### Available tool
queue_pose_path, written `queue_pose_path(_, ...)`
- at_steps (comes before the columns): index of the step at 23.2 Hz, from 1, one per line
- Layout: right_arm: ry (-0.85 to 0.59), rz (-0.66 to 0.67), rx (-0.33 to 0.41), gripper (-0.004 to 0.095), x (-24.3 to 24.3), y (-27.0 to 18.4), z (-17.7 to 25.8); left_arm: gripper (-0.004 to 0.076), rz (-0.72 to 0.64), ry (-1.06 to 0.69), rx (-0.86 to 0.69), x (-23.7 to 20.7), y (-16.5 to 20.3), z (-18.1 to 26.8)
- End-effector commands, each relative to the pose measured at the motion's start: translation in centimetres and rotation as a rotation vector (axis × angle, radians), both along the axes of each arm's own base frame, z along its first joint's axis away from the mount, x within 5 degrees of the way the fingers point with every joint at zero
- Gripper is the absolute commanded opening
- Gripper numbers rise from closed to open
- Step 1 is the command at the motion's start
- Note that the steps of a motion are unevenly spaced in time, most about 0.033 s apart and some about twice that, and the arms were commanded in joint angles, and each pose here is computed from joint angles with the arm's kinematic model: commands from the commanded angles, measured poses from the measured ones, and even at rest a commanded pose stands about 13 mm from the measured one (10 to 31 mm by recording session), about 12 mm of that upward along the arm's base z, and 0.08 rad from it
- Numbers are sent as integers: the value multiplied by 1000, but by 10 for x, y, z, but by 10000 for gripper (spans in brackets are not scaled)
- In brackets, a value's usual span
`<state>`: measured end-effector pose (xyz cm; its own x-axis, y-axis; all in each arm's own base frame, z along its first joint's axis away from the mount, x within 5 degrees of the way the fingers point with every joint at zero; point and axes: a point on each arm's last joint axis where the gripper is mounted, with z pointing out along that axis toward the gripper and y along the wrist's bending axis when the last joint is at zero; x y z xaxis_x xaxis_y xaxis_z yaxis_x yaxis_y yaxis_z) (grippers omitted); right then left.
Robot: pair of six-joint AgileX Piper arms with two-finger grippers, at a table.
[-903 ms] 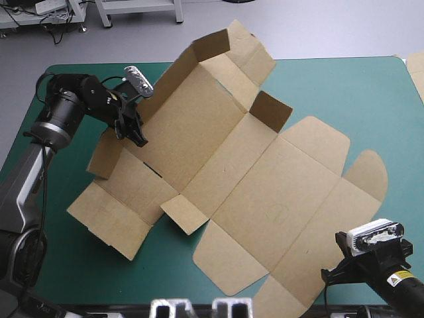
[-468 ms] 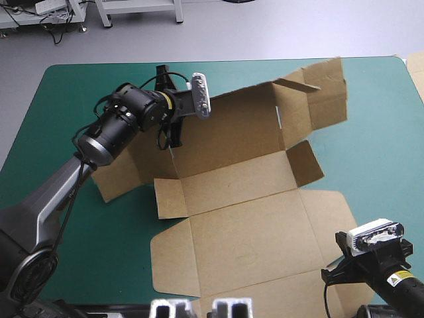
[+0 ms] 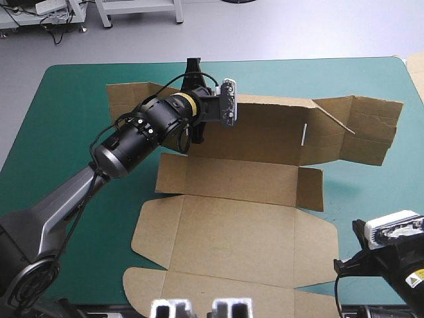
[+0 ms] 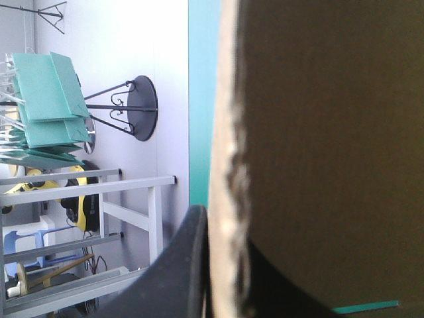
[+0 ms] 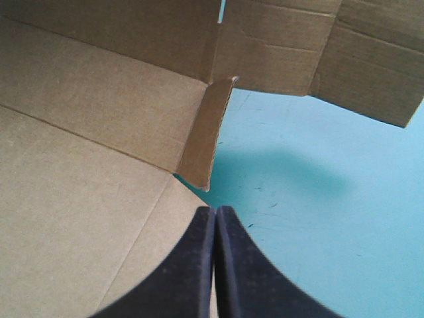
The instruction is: Fold the box
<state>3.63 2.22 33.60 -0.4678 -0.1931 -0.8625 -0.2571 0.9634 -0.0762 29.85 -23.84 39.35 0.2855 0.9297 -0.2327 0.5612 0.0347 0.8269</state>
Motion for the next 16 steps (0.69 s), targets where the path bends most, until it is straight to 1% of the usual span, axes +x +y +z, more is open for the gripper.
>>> queue_pose_path(1, -74, -35, 25, -16, 6, -2, 35, -8, -33, -157, -133, -16, 2, 43)
queue_pose_path(5, -124, -46, 49, -16, 18, -3, 75, -8, 30, -233, -136, -16, 1, 39)
queue_pose_path(9, -161, -54, 70, -17, 36, -5, 114, -8, 52, -267, -97, -25, 2, 20)
queue_pose_path(10, -173, -49, 72, -17, 48, -7, 134, -8, 48, -293, -70, -33, 3, 7)
queue_pose_path(11, -175, -46, 74, -16, 54, -7, 142, -8, 46, -289, -96, -38, 2, 4)
queue_pose_path(12, -180, -32, 86, -17, 70, -8, 160, -8, 23, -325, -100, -50, 2, -4)
queue_pose_path(13, -168, -25, 94, -17, 80, -8, 165, -8, 10, -336, -101, -55, 0, -8)
queue_pose_path(14, -148, -1, 114, -17, 100, -8, 178, -8, -11, -366, -89, -65, -2, -19)
queue_pose_path(16, -97, 37, 137, -17, 127, -8, 188, -8, -8, -398, -79, -72, -1, -30)
